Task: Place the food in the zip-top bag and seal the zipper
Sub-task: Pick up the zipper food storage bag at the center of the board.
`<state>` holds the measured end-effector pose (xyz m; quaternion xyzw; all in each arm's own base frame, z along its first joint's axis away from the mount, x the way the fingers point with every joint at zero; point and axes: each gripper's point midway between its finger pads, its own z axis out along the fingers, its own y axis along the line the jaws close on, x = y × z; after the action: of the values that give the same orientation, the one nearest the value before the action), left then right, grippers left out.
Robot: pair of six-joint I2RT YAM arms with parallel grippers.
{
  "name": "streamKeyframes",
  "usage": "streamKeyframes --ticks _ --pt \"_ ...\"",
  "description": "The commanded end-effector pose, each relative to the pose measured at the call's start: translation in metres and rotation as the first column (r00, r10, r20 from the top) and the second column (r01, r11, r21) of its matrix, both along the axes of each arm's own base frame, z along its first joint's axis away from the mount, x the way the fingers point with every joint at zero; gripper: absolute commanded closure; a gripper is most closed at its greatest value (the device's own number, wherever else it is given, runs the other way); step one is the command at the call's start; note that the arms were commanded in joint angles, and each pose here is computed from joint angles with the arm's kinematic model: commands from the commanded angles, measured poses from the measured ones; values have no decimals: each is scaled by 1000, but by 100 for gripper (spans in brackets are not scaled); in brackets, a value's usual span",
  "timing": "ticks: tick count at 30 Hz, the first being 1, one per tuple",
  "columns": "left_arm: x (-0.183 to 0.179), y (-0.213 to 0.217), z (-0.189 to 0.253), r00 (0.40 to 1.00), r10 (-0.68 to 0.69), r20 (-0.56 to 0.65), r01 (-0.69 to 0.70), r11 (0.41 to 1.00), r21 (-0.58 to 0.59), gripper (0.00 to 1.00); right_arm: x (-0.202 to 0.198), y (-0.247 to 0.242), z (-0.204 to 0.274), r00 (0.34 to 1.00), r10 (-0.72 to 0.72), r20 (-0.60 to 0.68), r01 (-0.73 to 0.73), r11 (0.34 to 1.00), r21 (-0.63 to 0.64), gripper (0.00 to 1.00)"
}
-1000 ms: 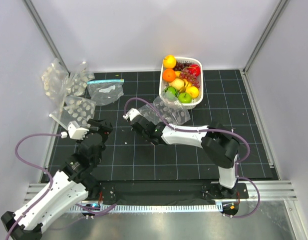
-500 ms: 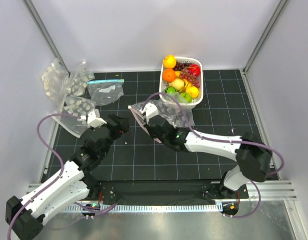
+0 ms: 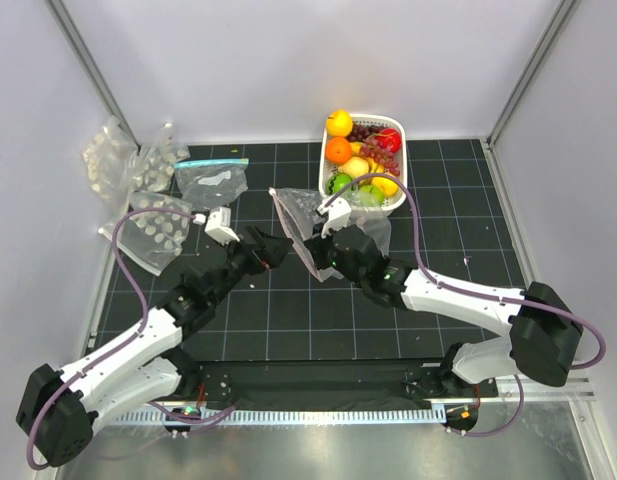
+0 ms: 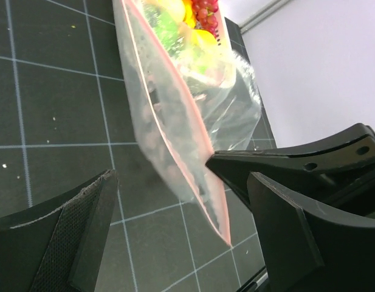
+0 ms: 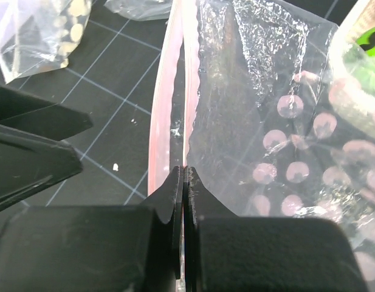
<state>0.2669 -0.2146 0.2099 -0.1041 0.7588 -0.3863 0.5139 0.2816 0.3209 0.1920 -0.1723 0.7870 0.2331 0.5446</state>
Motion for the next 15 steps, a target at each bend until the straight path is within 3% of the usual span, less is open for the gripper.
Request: streamKeyframes --ticks 1,5,8,15 --pt "0 -10 20 996 -49 74 51 998 -37 9 -3 11 30 999 29 37 -33 992 122 99" --pt "5 -10 12 998 -29 52 31 999 -24 11 -5 12 31 999 39 36 -44 990 132 99" --pt "12 -8 2 1000 1 22 -1 1000 11 21 -6 11 34 998 42 48 -49 989 143 99" --pt "26 -3 -14 998 64 -15 -63 995 78 24 -10 12 34 997 64 53 -71 987 147 99"
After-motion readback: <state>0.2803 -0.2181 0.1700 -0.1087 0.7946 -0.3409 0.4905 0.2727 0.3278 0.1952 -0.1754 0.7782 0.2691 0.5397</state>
